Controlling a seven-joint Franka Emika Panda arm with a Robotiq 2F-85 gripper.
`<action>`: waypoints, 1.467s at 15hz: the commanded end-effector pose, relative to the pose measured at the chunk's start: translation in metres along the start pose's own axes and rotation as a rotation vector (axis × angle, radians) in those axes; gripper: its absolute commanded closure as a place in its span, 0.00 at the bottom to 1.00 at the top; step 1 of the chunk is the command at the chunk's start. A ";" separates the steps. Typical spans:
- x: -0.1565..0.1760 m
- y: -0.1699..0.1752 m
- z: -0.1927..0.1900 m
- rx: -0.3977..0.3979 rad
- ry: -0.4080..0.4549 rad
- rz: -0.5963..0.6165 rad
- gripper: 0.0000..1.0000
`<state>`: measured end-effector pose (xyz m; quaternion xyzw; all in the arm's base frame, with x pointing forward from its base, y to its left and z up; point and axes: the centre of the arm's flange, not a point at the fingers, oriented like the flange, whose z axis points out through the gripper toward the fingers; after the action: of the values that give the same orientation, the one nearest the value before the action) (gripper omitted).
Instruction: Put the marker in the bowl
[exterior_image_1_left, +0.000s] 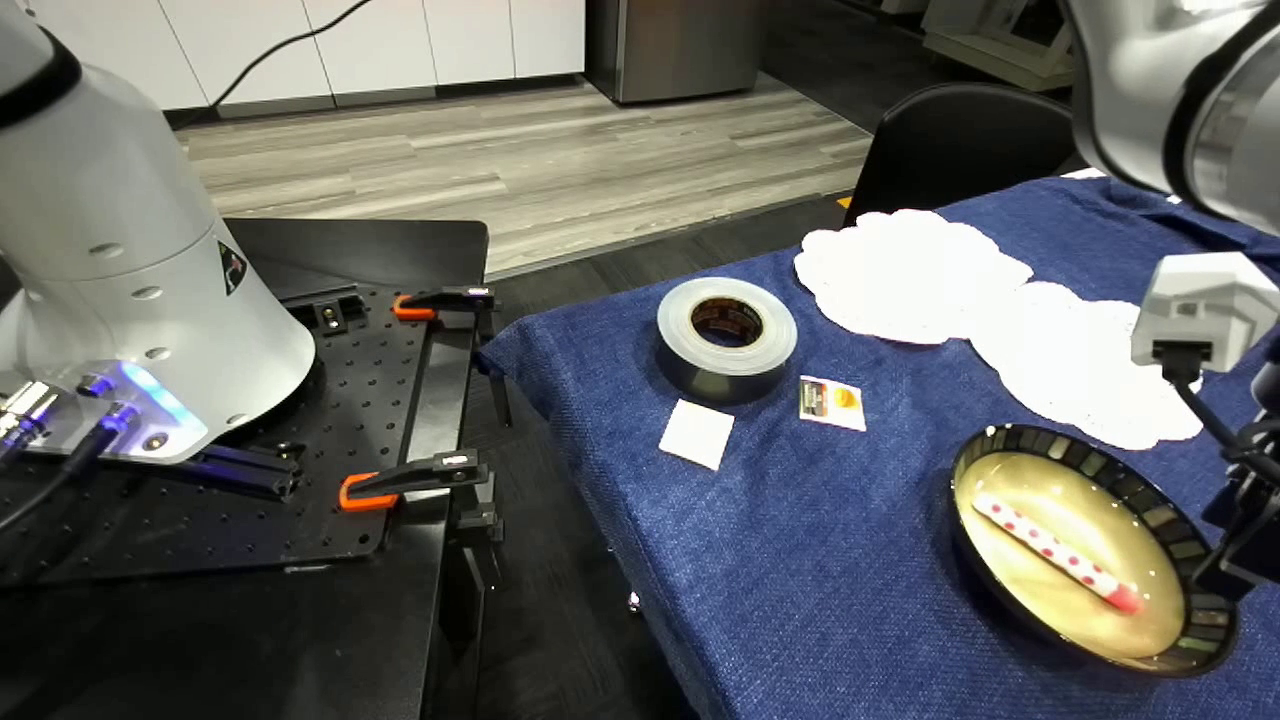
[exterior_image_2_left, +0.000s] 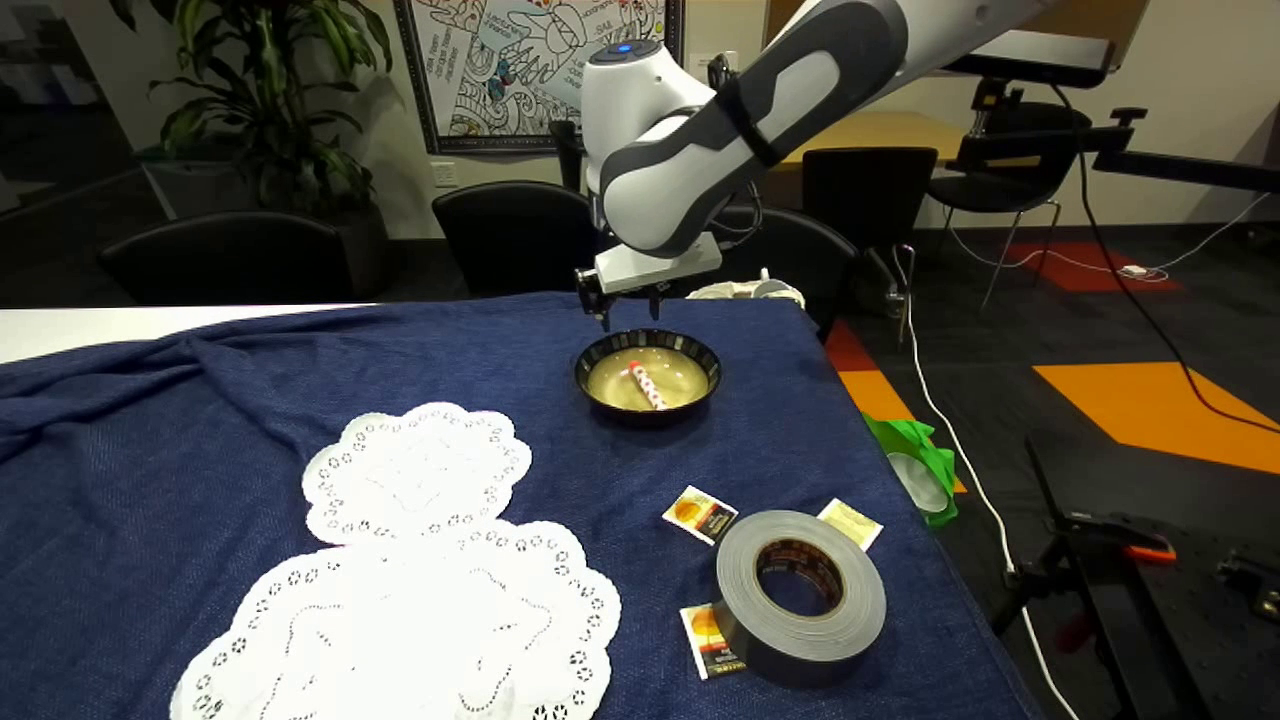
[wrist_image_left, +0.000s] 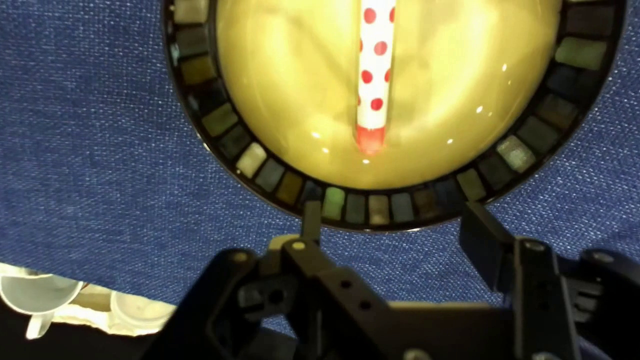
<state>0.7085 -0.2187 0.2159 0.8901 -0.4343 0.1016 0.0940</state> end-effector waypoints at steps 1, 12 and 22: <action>-0.005 0.006 -0.028 0.017 0.019 -0.013 0.00; -0.058 0.063 -0.123 0.090 0.076 -0.022 0.00; -0.054 0.071 -0.129 0.107 0.086 -0.051 0.00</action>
<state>0.6068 -0.1878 0.3308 0.8995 -0.4008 0.1602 0.0676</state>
